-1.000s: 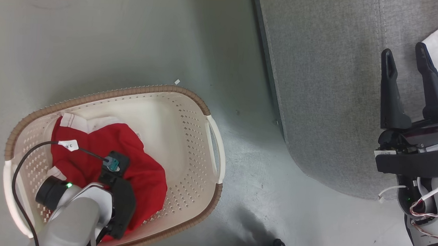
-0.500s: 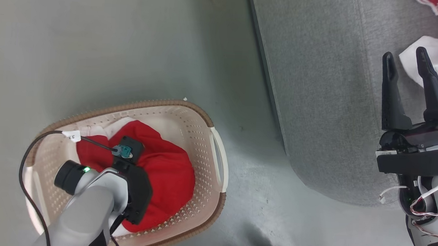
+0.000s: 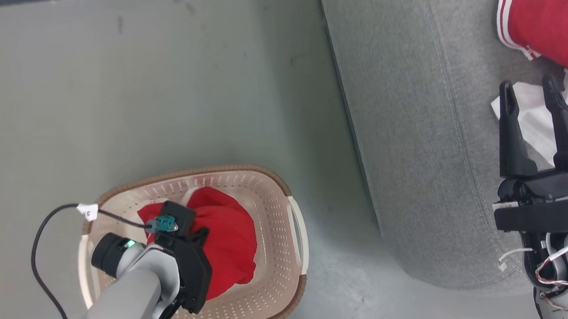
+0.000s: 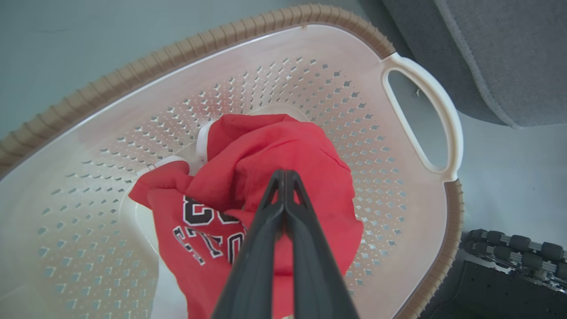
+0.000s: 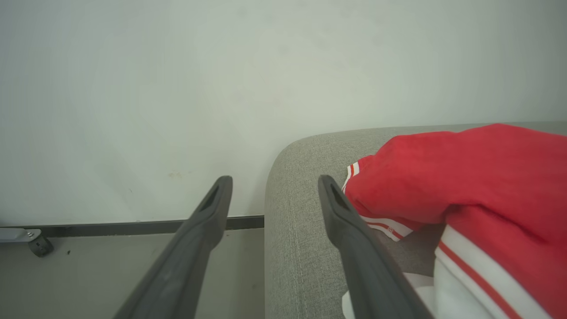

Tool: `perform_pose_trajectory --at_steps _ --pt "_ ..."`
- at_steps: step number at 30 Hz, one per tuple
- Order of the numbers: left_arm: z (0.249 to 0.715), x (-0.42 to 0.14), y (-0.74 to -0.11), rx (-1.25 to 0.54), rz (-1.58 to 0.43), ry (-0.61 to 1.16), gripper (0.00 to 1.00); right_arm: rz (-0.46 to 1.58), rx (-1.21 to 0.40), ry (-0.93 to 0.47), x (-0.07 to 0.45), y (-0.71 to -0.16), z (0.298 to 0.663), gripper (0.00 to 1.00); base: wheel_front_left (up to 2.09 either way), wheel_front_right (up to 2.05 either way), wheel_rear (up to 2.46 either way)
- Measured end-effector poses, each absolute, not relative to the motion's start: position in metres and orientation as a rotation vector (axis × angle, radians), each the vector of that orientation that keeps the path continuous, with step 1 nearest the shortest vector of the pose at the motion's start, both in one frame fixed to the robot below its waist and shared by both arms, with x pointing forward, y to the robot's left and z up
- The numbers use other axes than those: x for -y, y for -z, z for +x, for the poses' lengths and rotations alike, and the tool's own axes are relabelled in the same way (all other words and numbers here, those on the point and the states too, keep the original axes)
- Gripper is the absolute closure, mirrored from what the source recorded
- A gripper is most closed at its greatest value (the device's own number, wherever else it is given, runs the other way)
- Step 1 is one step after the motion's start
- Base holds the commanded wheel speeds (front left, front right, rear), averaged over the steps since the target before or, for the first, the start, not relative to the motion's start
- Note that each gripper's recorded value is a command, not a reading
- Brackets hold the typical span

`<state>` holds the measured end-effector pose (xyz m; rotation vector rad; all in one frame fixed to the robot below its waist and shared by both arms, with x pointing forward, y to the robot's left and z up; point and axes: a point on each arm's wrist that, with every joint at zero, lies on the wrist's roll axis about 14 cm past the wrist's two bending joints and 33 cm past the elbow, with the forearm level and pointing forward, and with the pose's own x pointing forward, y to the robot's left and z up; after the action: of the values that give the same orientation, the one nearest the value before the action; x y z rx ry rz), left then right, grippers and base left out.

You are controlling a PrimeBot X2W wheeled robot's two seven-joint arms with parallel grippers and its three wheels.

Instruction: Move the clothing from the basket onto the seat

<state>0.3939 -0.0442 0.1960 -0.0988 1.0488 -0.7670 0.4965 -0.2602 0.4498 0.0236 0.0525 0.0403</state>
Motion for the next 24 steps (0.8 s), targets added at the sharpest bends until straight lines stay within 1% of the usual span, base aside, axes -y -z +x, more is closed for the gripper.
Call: perform_pose_trajectory --at_steps 18,24 --pt "0.415 0.031 -0.299 -0.713 -0.214 0.696 1.0 0.07 0.057 -0.092 0.24 -0.506 0.473 0.0 0.0 0.0 0.0" --pt "0.419 0.036 -0.35 -0.57 -0.266 0.713 1.0 0.085 0.093 -0.103 0.236 -0.524 0.457 0.0 0.0 0.0 0.0"
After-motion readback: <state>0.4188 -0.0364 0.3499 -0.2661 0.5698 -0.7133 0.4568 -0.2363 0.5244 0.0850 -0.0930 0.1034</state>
